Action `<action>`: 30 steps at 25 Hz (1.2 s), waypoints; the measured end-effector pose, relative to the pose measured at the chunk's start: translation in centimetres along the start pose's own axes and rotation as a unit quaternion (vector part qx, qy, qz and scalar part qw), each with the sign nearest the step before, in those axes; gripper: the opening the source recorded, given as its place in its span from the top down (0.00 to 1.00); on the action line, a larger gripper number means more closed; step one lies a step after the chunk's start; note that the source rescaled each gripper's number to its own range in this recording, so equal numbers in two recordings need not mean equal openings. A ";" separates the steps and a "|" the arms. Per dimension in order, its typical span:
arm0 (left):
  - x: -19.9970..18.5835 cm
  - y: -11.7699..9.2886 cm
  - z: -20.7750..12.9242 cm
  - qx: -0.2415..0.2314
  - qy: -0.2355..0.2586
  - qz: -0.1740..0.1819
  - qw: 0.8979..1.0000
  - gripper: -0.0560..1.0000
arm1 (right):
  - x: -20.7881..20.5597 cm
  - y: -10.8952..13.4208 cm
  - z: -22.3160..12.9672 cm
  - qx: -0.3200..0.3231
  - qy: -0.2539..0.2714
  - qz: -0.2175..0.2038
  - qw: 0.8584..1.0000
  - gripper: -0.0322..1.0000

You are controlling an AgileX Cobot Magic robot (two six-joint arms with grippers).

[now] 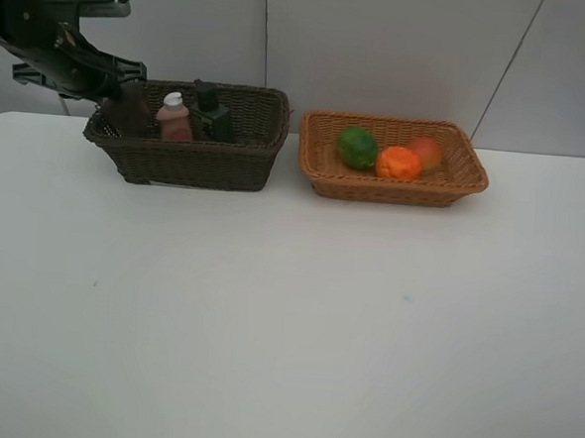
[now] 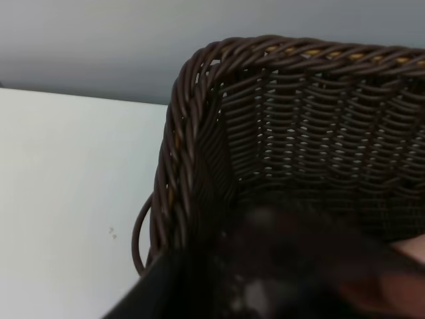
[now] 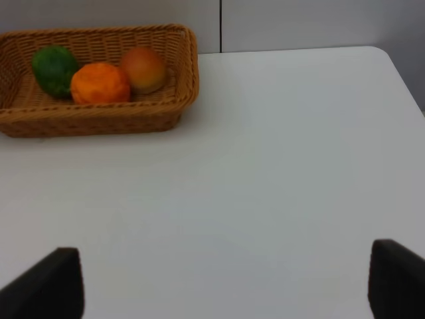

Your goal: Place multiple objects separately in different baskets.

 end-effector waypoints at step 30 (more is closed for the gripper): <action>-21.7 -0.1 0.3 0.020 -0.002 -0.025 0.999 0.09 | 0.0 0.0 0.0 0.000 0.000 0.000 1.000 0.13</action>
Point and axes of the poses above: a point on each arm's last joint axis where the gripper is mounted, x pointing out along that axis toward the gripper, y along the wrist's bending axis when the last joint is at zero, z = x × y, the point moved 5 cm from there along x, pointing out along that axis toward the gripper, and after that the axes turned 9 degrees about x, right-handed, at the moved point
